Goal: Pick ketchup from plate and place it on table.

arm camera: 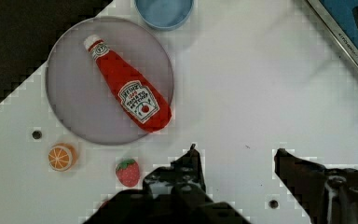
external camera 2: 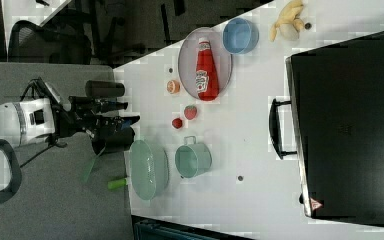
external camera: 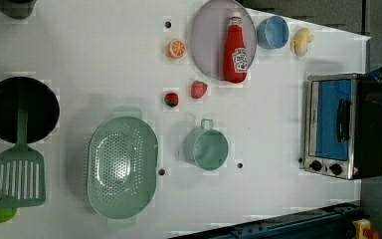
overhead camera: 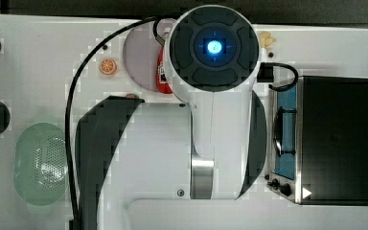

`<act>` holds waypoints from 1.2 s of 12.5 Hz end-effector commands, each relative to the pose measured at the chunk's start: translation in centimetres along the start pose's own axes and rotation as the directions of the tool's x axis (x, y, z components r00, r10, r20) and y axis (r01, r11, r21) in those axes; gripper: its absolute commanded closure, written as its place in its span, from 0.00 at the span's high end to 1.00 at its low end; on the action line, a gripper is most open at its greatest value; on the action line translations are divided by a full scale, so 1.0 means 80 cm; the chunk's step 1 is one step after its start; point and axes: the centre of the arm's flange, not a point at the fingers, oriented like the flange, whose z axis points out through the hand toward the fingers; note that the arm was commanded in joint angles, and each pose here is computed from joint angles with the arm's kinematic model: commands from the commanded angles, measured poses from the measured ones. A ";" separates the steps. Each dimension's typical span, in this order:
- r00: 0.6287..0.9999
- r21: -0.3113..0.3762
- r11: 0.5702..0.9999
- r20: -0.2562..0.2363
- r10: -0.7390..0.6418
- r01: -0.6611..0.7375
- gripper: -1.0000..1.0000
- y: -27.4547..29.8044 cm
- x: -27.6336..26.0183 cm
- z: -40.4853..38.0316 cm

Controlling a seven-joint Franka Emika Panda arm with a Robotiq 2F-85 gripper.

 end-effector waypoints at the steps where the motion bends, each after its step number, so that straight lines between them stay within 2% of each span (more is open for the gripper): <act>1: 0.991 -0.055 0.993 0.082 0.105 -0.101 0.79 0.086 -0.044 -0.031; 3: 0.992 -0.053 0.994 0.080 0.102 -0.098 1.00 0.082 -0.043 -0.028; 7: 0.996 -0.036 0.997 0.065 0.065 -0.063 1.00 0.048 -0.029 0.006; 12: 0.992 -0.072 0.997 0.127 -0.001 0.010 1.00 -0.009 -0.023 0.096; 15: 0.981 -0.049 0.990 0.147 -0.125 0.134 1.00 -0.042 -0.012 0.145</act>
